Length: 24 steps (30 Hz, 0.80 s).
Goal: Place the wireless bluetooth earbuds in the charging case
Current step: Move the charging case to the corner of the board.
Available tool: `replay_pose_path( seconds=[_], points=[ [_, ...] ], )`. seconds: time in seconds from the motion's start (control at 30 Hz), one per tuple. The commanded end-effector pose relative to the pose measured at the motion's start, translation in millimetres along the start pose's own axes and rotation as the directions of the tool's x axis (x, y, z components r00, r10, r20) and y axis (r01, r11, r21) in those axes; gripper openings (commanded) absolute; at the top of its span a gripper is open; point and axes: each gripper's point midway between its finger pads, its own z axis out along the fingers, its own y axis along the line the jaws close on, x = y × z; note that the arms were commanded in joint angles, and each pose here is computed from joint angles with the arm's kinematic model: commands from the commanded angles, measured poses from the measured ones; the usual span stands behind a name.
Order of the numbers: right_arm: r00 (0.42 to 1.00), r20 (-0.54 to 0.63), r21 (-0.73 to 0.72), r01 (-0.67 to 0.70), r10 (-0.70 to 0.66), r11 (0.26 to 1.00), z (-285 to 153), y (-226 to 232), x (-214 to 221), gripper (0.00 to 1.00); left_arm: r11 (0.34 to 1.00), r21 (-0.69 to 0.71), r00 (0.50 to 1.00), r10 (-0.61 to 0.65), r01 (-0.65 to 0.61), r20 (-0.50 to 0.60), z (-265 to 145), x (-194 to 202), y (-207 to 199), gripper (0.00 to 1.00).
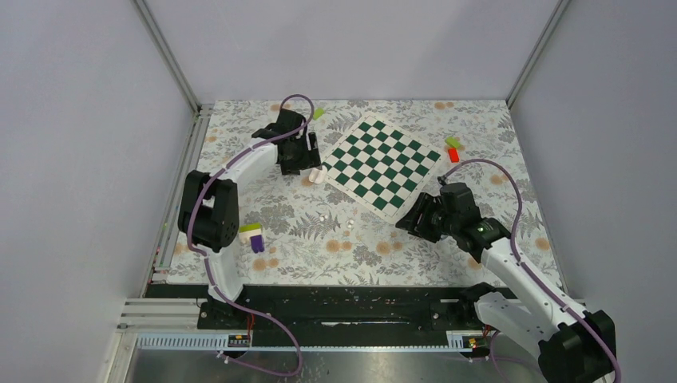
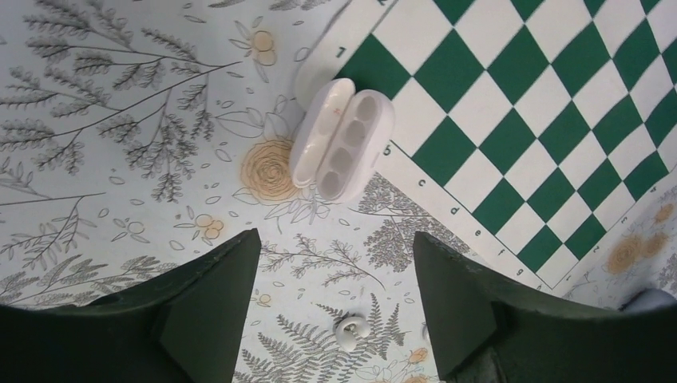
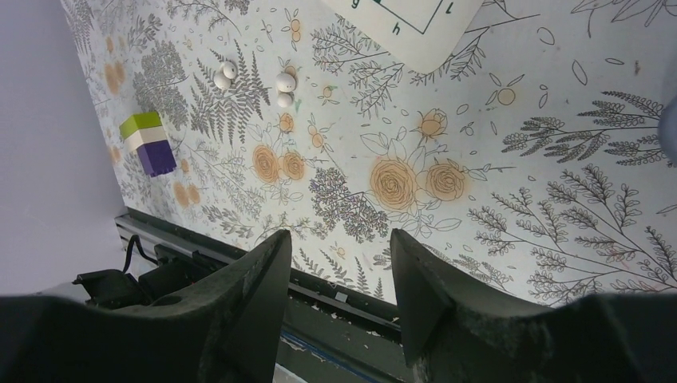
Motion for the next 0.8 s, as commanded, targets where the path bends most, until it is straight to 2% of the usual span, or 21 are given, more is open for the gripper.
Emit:
replay_pose_path(
  seconds=[0.0,0.13,0.27,0.47,0.63,0.77],
  points=[
    [0.998,0.058,-0.016,-0.005,0.006,1.0,2,14,-15,0.56,0.98,0.091,0.98,0.168,-0.178,0.108,-22,-10,-41,0.73],
    [0.999,0.053,-0.011,-0.01,0.01,1.0,3,14,-15,0.57,0.958,-0.05,0.942,0.286,-0.282,0.174,-17,-19,-44,0.64],
    [0.997,0.075,-0.005,-0.01,0.011,1.0,-3,13,-17,0.58,0.916,-0.224,0.903,0.379,-0.334,0.204,-6,-27,-41,0.6],
    [0.996,0.083,0.012,-0.01,0.009,1.0,-9,6,-13,0.59,0.891,-0.302,0.895,0.404,-0.339,0.188,13,-33,-37,0.6],
    [0.996,0.088,0.018,-0.019,0.017,1.0,-10,3,-10,0.6,0.828,-0.404,0.866,0.479,-0.39,0.144,33,-26,-27,0.59],
    [0.996,0.083,0.026,-0.021,0.019,0.999,-7,0,-10,0.6,0.829,-0.402,0.869,0.475,-0.389,0.139,41,-21,-28,0.56]
  ],
)
